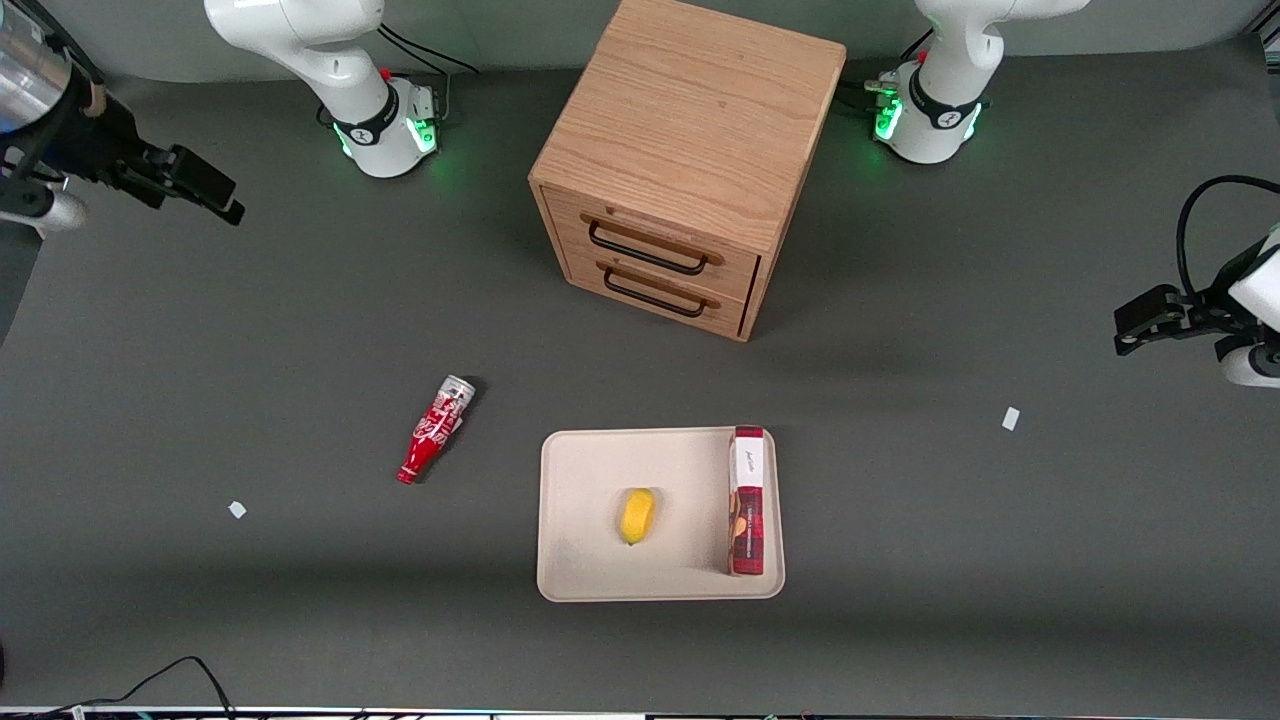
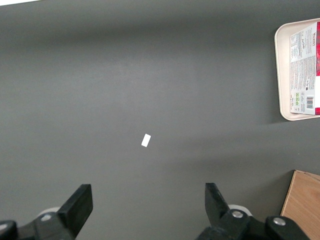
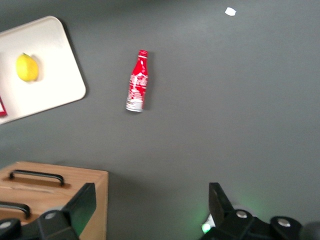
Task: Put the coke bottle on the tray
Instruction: 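Move the right gripper down over the red Coca-Cola bottle lying on the table, then close the right gripper around the bottle's body and lift it upright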
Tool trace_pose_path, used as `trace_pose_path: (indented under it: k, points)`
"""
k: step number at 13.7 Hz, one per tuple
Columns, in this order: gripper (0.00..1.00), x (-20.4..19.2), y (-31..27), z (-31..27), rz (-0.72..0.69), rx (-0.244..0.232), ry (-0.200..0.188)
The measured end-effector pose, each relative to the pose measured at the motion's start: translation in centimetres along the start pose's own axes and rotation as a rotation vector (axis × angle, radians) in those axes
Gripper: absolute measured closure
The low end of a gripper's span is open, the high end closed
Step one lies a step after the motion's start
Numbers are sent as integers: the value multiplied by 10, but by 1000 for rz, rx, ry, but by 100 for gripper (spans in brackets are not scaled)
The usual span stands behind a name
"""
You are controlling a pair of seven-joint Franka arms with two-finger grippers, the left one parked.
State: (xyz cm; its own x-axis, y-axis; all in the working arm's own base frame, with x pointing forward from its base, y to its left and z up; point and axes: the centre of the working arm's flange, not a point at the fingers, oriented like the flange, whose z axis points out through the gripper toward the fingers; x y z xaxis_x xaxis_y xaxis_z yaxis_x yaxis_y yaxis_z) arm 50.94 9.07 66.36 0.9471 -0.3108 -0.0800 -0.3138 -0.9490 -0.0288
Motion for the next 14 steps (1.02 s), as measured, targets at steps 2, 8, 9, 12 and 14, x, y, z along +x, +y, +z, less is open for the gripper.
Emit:
trace_pose_path:
  k: [2, 8, 9, 12, 14]
  points:
    - [0, 29, -37, 45, 90, -25, -65]
    - [0, 89, -111, 279, 324, -113, -152]
    - [0, 87, -111, 313, 338, -115, -133]
    - [0, 75, -100, 392, 344, -117, -64]
    - [0, 67, -94, 428, 351, -99, -37]
